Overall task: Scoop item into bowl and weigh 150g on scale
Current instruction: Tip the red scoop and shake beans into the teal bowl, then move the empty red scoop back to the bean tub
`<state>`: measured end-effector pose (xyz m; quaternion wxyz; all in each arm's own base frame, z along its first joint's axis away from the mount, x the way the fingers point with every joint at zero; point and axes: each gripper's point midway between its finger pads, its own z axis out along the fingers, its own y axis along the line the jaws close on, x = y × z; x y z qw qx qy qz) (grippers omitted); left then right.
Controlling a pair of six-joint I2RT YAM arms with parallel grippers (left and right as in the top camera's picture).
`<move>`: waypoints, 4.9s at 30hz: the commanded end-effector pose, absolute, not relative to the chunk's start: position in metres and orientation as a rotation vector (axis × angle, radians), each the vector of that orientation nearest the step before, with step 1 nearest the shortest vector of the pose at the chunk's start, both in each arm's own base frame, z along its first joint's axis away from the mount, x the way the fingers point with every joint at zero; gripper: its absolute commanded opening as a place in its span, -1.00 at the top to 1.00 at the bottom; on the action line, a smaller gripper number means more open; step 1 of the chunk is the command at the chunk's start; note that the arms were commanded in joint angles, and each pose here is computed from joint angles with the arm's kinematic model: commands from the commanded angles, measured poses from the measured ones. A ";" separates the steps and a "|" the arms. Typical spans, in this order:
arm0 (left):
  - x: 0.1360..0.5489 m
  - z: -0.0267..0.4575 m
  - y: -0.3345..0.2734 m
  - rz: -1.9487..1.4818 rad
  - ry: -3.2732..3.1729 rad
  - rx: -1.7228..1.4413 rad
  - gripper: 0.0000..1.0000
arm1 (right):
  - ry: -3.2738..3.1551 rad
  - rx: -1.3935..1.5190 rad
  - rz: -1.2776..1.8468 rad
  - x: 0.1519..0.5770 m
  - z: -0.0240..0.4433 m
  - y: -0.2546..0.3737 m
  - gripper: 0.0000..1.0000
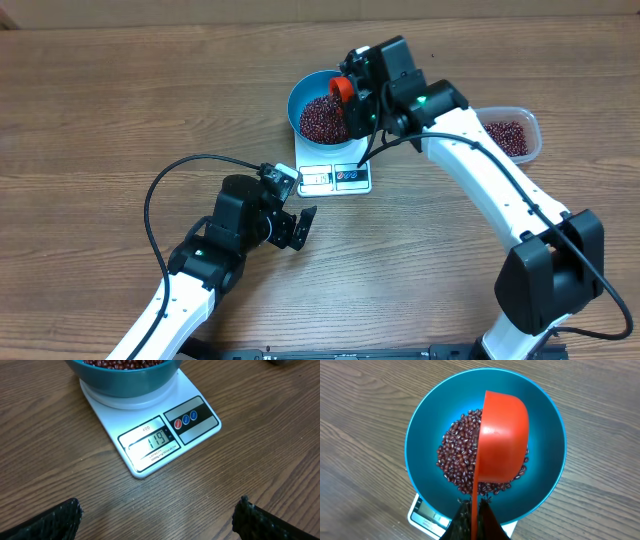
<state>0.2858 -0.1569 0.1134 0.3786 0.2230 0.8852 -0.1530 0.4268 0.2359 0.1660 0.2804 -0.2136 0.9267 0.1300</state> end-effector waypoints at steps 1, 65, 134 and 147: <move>0.285 0.115 -0.161 -0.411 2.260 0.572 -0.99 | 2.440 -0.569 0.240 0.436 0.176 0.234 0.93; 0.285 0.115 -0.161 -0.411 2.259 0.573 -0.99 | 2.372 -0.789 0.147 0.433 0.176 0.238 0.93; 0.285 0.115 -0.161 -0.411 2.260 0.573 -0.99 | 2.295 -0.943 0.089 0.435 0.179 0.238 0.93; 0.285 0.115 -0.161 -0.411 2.260 0.573 -0.99 | 2.249 -0.617 0.162 0.432 0.261 0.182 0.93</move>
